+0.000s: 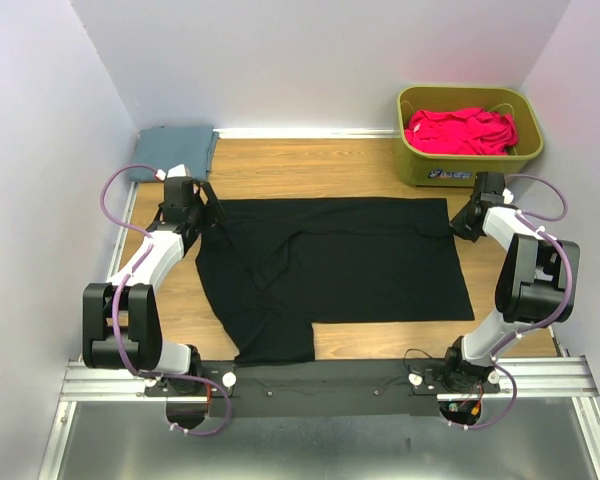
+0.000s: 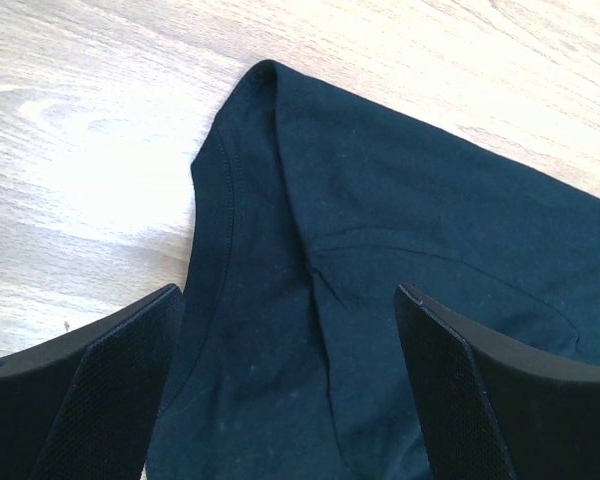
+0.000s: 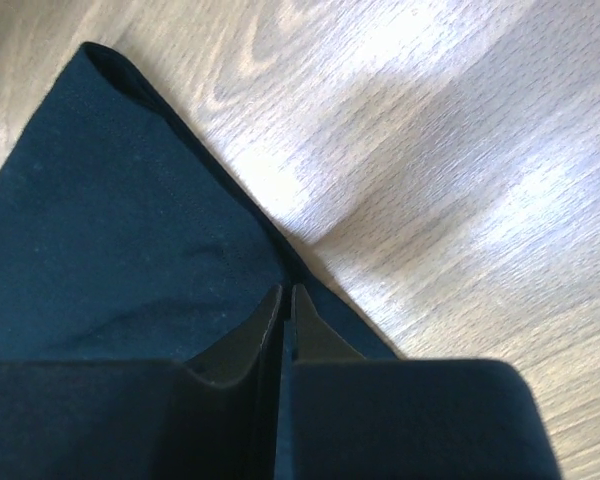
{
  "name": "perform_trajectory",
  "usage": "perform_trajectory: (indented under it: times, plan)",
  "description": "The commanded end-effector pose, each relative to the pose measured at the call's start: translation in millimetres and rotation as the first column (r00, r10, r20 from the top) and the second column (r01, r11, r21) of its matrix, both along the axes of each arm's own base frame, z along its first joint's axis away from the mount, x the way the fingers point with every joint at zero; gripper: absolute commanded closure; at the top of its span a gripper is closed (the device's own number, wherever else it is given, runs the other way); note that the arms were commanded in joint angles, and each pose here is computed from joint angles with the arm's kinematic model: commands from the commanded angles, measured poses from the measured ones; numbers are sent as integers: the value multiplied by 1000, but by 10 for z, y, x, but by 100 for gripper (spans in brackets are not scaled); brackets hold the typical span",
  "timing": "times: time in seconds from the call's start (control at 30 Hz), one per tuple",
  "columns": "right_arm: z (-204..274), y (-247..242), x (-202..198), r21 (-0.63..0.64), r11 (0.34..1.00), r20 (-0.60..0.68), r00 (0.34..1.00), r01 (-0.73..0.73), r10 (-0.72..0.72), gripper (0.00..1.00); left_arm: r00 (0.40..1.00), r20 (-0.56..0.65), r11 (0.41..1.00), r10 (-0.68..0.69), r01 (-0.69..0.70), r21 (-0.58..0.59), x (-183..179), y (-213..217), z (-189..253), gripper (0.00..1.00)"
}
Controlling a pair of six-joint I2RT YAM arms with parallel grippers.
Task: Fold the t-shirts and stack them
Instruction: Fold the tshirt
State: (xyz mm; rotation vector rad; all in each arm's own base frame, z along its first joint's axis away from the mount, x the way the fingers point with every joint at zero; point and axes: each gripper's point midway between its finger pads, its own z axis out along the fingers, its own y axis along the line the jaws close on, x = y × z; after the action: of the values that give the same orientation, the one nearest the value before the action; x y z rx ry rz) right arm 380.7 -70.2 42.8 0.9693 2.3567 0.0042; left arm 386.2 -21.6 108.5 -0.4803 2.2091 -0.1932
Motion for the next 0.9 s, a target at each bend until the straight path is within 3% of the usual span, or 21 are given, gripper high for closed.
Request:
perform_trajectory:
  times: [0.0, 0.13, 0.47, 0.73, 0.87]
  plan:
    - [-62, -21, 0, 6, 1000, -34, 999, -3, 3, 88, 1000, 17, 1000, 0, 0, 24, -22, 16, 47, 6]
    - [-70, -81, -13, -23, 1000, -43, 999, 12, -13, 99, 1000, 20, 1000, -2, 2, 22, -30, 11, 60, 6]
    - [11, -185, 35, -76, 997, -37, 999, 24, -27, 99, 999, -5, 999, -31, 31, 28, -96, -24, 43, 7]
    - [-147, -218, -58, -91, 995, -90, 995, 36, -44, 91, 993, -55, 995, -104, 104, 9, -230, -190, -49, 7]
    - [-68, -245, -49, -110, 994, -81, 996, 29, -38, 79, 989, -80, 992, -125, 126, 10, -292, -244, -82, 6]
